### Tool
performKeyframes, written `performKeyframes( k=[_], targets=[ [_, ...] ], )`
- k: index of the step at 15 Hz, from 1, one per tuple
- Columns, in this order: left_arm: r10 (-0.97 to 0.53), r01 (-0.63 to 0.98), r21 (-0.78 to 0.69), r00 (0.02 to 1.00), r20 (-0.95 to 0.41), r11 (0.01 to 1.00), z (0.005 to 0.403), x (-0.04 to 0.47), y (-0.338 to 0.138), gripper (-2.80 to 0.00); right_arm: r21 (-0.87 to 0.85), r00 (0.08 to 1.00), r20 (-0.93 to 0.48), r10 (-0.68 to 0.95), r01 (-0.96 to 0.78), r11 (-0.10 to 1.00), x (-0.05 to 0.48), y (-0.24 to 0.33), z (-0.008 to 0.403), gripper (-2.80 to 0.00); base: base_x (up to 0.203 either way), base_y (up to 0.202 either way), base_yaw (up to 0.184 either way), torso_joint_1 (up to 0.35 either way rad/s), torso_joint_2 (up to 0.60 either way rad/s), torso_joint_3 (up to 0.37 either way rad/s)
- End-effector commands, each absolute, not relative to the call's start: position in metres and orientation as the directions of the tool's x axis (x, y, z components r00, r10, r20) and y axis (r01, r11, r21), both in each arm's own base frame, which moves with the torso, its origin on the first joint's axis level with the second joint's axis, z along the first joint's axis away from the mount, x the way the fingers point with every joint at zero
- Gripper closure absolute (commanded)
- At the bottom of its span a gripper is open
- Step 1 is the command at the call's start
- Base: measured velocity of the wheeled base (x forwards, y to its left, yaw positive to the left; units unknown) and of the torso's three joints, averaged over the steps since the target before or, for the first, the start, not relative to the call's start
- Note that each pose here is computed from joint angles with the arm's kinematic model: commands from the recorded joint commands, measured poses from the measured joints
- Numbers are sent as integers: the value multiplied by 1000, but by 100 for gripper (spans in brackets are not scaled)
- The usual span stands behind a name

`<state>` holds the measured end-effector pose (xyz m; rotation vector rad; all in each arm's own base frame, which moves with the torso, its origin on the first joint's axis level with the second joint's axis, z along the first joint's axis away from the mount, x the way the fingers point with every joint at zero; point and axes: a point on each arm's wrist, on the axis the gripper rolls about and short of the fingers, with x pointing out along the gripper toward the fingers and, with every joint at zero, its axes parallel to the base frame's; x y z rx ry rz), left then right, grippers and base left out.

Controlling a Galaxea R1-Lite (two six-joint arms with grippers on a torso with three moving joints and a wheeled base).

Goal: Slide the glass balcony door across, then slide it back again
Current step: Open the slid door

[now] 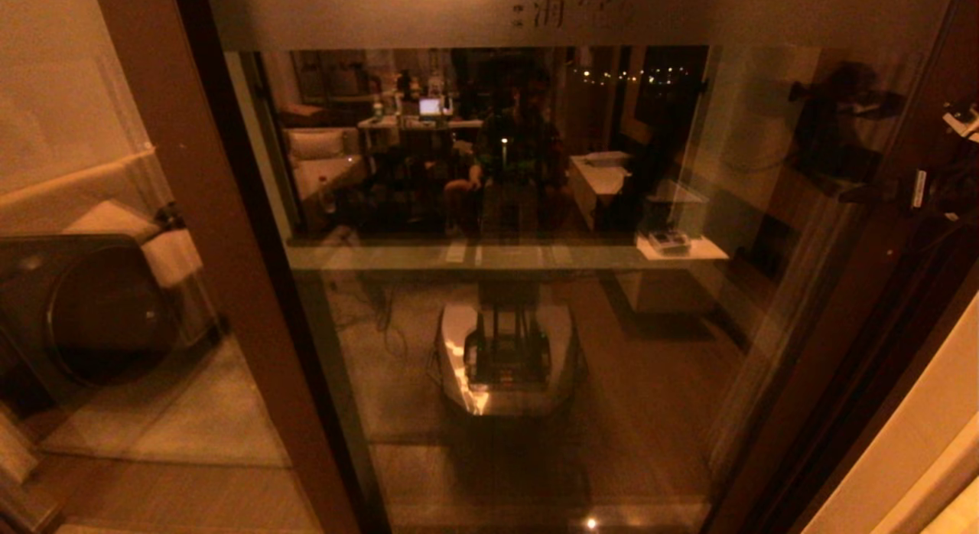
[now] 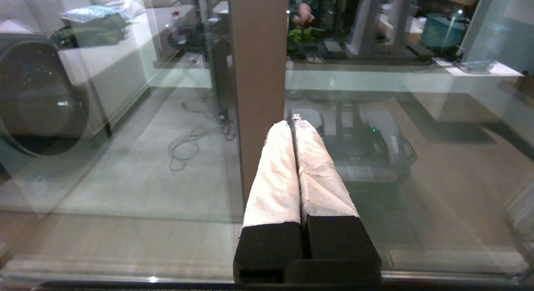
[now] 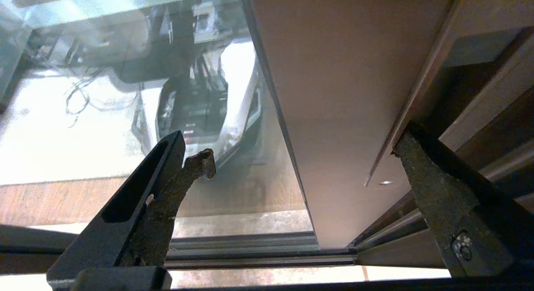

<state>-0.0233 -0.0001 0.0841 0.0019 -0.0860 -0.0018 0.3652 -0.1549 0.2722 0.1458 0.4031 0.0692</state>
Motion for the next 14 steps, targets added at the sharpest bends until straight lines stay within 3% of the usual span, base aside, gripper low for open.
performKeyframes(
  k=[1,14],
  targets=[
    [-2,2,2,999,52,1000,75,-20,0,0,150,919,-382,104,-49,987,362,-149,274,-280,0,0,0,0,0,0],
    [-2,1,2,999,52,1000,75,-20,0,0,160,903,-400,160,-103,982,363,-125,270,-280,0,0,0,0,0,0]
  ],
)
